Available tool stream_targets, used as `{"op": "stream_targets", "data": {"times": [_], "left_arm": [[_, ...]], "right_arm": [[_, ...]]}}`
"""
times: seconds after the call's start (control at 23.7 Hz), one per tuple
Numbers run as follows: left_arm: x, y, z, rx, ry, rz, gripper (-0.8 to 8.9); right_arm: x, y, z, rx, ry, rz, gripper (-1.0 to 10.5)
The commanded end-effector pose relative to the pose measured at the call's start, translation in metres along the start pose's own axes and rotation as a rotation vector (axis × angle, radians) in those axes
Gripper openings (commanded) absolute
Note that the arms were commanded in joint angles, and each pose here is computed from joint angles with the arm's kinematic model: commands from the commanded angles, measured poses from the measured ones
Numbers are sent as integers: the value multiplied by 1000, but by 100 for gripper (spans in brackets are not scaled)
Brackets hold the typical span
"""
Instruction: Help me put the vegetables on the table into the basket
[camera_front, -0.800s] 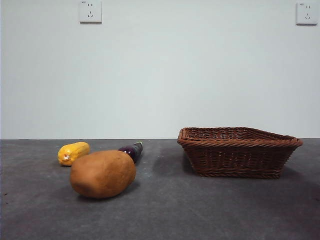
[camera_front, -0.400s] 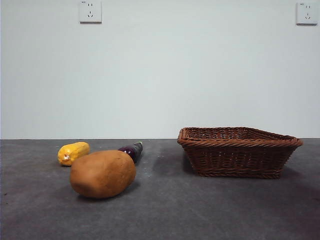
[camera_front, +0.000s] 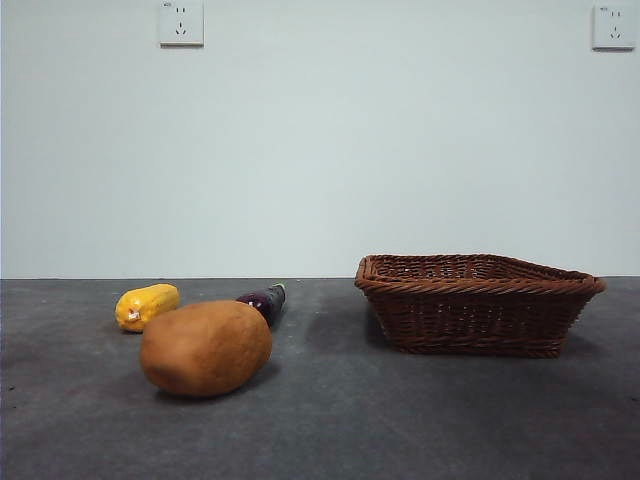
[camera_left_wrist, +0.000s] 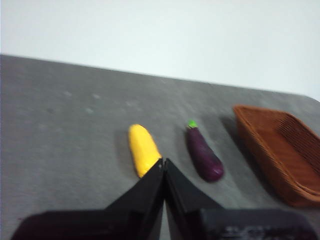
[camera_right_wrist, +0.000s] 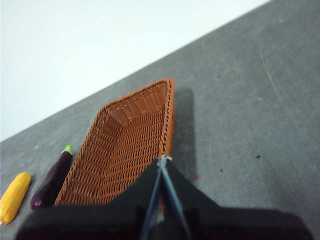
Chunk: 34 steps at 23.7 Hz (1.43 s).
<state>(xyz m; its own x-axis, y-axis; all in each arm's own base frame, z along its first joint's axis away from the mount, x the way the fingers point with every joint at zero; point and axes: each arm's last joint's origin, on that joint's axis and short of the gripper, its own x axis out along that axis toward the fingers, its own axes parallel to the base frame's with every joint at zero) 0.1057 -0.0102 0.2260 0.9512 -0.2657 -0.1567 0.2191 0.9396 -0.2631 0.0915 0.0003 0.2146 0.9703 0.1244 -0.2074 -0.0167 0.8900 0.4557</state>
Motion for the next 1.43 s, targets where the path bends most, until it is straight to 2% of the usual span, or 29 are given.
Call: {"op": "stream_targets", "data": {"times": [0.04, 0.13, 0.3, 0.51, 0.63, 0.72, 0.97, 1.01, 1.14, 1.22, 1.35, 1.43], "left_arm": [[8, -1, 7, -24, 64, -52, -5], [15, -2, 10, -38, 111, -95, -4], [30, -1, 9, -77, 221, -182, -4], [48, 3, -4, -182, 377, -278, -4], [58, 6, -13, -250, 474, -332, -4], [64, 8, -19, -288, 524, -338, -4], [68, 9, -24, -324, 563, -347, -3], [68, 9, -24, -340, 569, -359, -4], [67, 7, -23, -378, 587, -426, -3], [66, 6, -23, -400, 599, -475, -3], [65, 5, -23, -421, 612, -514, -4], [65, 4, -23, -442, 620, -512, -4]], "right_arm": [[0, 6, 11, 16, 38, -11, -2], [1, 9, 17, 31, 91, -29, 1], [0, 12, 24, 121, 210, -71, 1], [4, 15, 29, 192, 247, -86, 1], [8, 17, 30, 213, 323, -21, 1], [16, 18, 29, 195, 399, 26, 1], [55, 14, 27, 217, 653, 117, 11], [62, 14, 29, 218, 683, 114, 43], [86, 14, 39, 193, 753, 98, 302], [101, 16, 49, 168, 782, 98, 414], [126, 19, 67, 137, 815, 81, 418], [143, 23, 79, 88, 830, 55, 418]]}}
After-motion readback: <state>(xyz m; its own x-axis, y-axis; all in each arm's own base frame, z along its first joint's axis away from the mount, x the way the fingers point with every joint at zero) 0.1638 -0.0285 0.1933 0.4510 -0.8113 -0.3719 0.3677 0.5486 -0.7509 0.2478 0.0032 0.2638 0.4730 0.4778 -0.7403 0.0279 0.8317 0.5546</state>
